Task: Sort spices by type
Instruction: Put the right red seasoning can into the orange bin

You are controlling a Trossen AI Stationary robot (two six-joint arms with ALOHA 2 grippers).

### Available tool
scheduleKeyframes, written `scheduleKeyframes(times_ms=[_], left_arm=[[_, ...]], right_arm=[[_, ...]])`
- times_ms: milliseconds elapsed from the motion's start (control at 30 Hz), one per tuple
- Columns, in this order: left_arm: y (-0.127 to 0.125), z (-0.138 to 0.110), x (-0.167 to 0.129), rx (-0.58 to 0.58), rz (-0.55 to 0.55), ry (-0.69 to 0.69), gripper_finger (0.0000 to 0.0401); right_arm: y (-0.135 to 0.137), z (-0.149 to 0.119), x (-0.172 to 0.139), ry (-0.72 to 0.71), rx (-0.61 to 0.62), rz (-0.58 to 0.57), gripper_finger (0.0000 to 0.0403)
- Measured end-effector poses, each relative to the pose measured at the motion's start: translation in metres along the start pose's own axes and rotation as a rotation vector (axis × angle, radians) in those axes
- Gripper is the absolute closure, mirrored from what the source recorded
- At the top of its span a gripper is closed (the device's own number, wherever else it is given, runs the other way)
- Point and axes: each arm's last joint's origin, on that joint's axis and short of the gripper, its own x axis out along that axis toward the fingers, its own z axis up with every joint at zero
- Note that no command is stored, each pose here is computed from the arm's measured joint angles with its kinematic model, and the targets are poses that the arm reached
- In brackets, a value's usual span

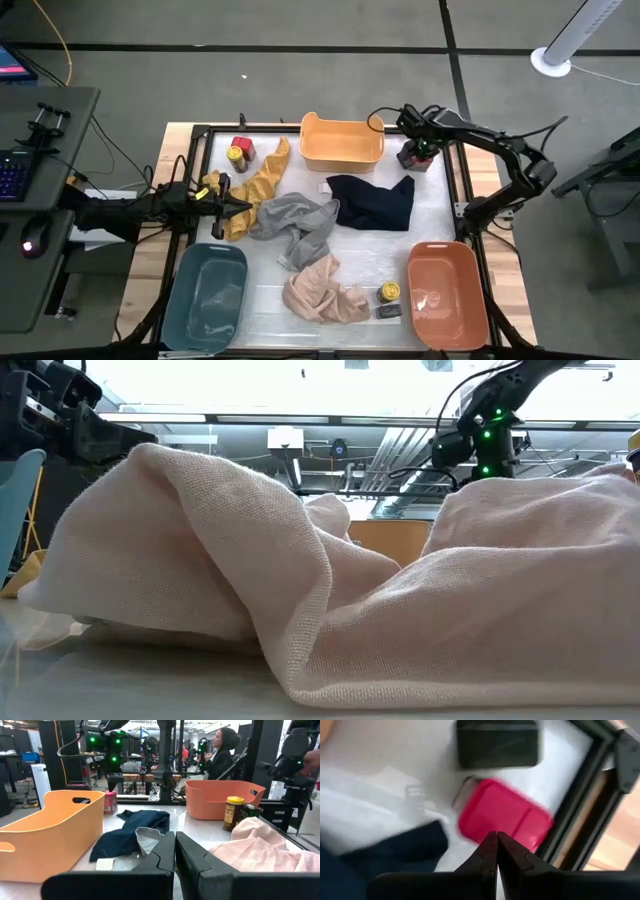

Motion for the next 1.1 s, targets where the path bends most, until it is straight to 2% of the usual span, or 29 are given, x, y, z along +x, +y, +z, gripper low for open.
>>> scheduleKeyframes(times_ms=[433,600,733,967,1100], left_arm=[[0.0,0.0,0.0,0.0,0.0,0.0,0.0401],[0.0,0.0,0.0,0.0,0.0,0.001,0.0401],[0.0,0.0,0.0,0.0,0.0,0.001,0.0401],[0.0,0.0,0.0,0.0,0.0,0.0,0.0401],[0.0,0.0,0.0,0.0,0.0,0.001,0.0401]], right_arm=[[0.039,-0.026,0.001,0.065,-0.195,0.07,0.0403],[0.043,-0.031,-0.007,0.058,-0.23,0.074,0.0403],[0.035,-0.029,-0.02,-0.01,-0.179,0.061,0.0403],[0.006,-0.017,-0.022,-0.09,0.067,-0.015,0.0403],[-0.003,-0.005,-0.02,-0.156,0.17,-0.002,0.0403]])
